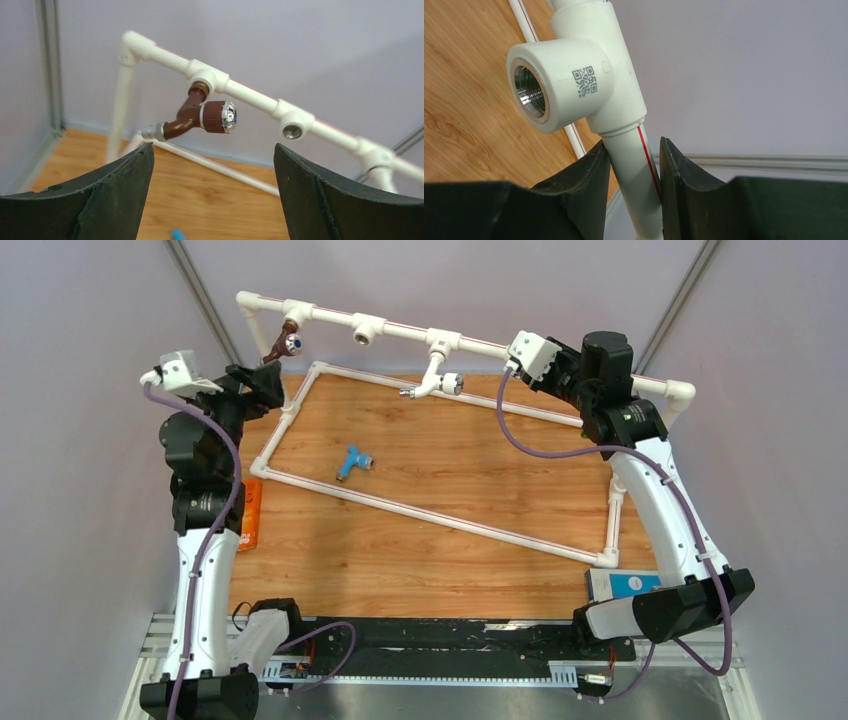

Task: Install the water faucets

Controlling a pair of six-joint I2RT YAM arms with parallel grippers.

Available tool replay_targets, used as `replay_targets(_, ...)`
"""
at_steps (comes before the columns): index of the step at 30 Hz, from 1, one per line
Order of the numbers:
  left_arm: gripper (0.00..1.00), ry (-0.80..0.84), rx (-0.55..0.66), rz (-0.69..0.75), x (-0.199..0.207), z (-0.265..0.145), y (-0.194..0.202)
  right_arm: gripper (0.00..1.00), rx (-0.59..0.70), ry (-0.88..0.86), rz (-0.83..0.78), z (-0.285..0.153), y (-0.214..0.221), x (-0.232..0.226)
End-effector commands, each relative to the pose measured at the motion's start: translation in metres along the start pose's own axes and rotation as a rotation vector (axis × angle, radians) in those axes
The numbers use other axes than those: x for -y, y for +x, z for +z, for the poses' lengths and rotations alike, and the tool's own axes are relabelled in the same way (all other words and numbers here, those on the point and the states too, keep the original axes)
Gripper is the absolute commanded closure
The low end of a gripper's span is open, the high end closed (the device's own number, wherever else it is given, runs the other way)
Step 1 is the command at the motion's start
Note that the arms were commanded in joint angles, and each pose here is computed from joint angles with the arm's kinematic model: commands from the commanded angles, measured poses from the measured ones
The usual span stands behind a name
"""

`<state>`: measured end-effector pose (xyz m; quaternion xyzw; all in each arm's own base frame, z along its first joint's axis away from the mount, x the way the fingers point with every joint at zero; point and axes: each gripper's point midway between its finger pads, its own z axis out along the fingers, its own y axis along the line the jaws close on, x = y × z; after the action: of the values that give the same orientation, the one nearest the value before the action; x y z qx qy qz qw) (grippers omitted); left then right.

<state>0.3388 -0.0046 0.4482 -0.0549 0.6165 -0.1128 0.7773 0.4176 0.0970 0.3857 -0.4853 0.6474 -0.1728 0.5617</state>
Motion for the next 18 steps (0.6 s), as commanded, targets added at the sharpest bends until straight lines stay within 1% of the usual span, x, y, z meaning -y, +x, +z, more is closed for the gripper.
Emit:
replay_targets(1, 0.06, -0.129, 0.041, -0.658, -0.003, 0.005, 0.003, 1.00, 0.026, -0.163, 0.162, 0.013, -0.006, -0.049)
replay_targets(4, 0.07, -0.159, 0.017, -0.856, -0.003, 0.015, 0.013, 1.00, 0.024, -0.163, 0.162, 0.013, -0.005, -0.049)
replay_targets(5, 0.07, -0.157, 0.010, -0.944, 0.000, 0.018, 0.015, 1.00, 0.025, -0.165, 0.162, 0.013, -0.005, -0.050)
replay_targets(6, 0.07, -0.157, -0.015, -0.984, 0.000, 0.023, 0.023, 1.00, 0.025, -0.167, 0.162, 0.013, -0.005, -0.051)
replay_targets(7, 0.07, -0.160, -0.016, -1.070, 0.002, 0.026, 0.024, 1.00, 0.027, -0.169, 0.162, 0.013, -0.006, -0.052)
replay_targets(8, 0.07, -0.171, -0.040, -1.104, 0.001, 0.032, 0.034, 1.00, 0.024, -0.169, 0.162, 0.014, -0.005, -0.051)
replay_targets(9, 0.07, -0.152, -0.025, -1.170, 0.003, 0.035, 0.029, 1.00, 0.024, -0.169, 0.162, 0.014, -0.005, -0.051)
replay_targets(10, 0.07, -0.165, -0.036, -1.235, 0.001, 0.040, 0.036, 1.00, 0.026, -0.168, 0.162, 0.014, -0.006, -0.051)
replay_targets(11, 0.07, -0.160, -0.030, -1.257, 0.001, 0.043, 0.035, 1.00, 0.024, -0.166, 0.160, 0.014, -0.005, -0.051)
replay_targets(12, 0.07, -0.179, -0.038, -1.295, -0.002, 0.048, 0.043, 1.00, 0.023, -0.164, 0.160, 0.014, -0.005, -0.050)
replay_targets(14, 0.07, -0.200, -0.021, -1.317, -0.008, 0.054, 0.046, 1.00, 0.019, -0.160, 0.159, 0.013, -0.004, -0.049)
replay_targets(18, 0.08, -0.183, 0.016, -1.344, -0.013, 0.070, 0.045, 1.00, 0.010, -0.155, 0.156, 0.013, -0.003, -0.049)
